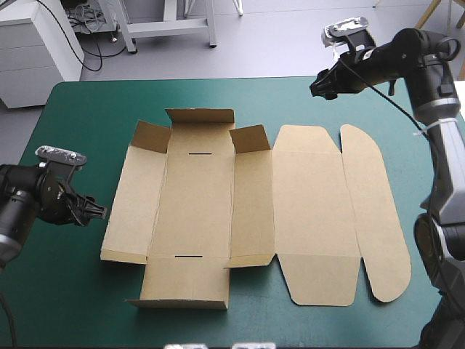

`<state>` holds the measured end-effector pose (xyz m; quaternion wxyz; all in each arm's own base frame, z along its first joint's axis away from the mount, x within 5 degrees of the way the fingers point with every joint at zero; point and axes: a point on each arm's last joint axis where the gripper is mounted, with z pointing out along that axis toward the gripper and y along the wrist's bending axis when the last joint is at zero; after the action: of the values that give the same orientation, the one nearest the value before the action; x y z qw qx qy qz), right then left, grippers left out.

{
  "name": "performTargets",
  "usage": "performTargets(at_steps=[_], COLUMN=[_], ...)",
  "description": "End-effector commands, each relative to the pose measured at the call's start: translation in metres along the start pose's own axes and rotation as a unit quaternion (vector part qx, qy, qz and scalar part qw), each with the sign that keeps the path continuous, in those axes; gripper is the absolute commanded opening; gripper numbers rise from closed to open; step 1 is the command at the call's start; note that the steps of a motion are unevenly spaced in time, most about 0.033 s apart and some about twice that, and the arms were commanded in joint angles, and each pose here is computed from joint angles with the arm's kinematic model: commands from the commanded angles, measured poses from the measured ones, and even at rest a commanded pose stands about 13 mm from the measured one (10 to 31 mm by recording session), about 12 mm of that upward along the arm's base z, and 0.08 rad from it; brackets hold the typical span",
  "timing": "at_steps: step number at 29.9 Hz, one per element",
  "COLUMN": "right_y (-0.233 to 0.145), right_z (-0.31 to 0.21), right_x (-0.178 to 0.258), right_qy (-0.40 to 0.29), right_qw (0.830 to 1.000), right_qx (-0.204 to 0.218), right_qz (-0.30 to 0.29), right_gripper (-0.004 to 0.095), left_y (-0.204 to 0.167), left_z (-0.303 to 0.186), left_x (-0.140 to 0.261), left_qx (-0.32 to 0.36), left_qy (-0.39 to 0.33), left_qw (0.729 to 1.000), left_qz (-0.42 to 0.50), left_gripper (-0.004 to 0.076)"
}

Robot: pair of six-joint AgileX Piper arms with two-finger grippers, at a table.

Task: Fold the box

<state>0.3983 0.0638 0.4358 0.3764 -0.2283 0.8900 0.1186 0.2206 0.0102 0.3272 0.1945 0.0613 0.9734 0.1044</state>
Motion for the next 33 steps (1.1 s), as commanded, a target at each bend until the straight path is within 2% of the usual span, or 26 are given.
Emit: performTargets(at_steps=[1,4,6,12,15,18,24,33], right_y=[0.001,-0.004,-0.007,-0.006,-0.004,-0.005,-0.005,-0.005], right_z=[-0.058,-0.071,-0.074,-0.075,-0.075,-0.075,-0.075,-0.075], right_x=[0.0,0.008,0.012,0.012,0.01,0.011,0.011,0.011], right_qy=[-0.057,-0.057,-0.057,-0.065,-0.071,-0.069,-0.069,-0.069], right_qw=[0.998,0.997,0.997,0.997,0.997,0.997,0.997,0.997], right_qx=[0.031,0.039,0.039,0.024,0.015,0.017,0.017,0.017], right_qz=[0.006,0.017,0.024,0.021,0.017,0.016,0.012,0.009], right_gripper=[0.0572,0.0572,0.0572,0.0573,0.0572,0.0572,0.0572,0.057], left_y=[0.007,0.024,0.041,0.08,0.092,0.091,0.076,0.057], left_z=[0.003,0.017,0.026,0.042,0.05,0.064,0.088,0.115], left_x=[-0.024,-0.026,-0.023,-0.015,-0.009,-0.01,-0.012,0.0], left_qx=[0.005,0.031,0.061,0.234,0.265,0.285,0.401,0.42], left_qy=[-0.009,0.012,0.012,-0.029,-0.025,-0.011,-0.011,0.028], left_qw=[1.0,0.999,0.993,0.942,0.929,0.926,0.884,0.876], left_qz=[-0.005,-0.04,-0.096,-0.238,-0.258,-0.249,-0.242,-0.235], left_gripper=[0.0511,0.0511,0.0511,0.0511,0.0511,0.0511,0.0511,0.0511])
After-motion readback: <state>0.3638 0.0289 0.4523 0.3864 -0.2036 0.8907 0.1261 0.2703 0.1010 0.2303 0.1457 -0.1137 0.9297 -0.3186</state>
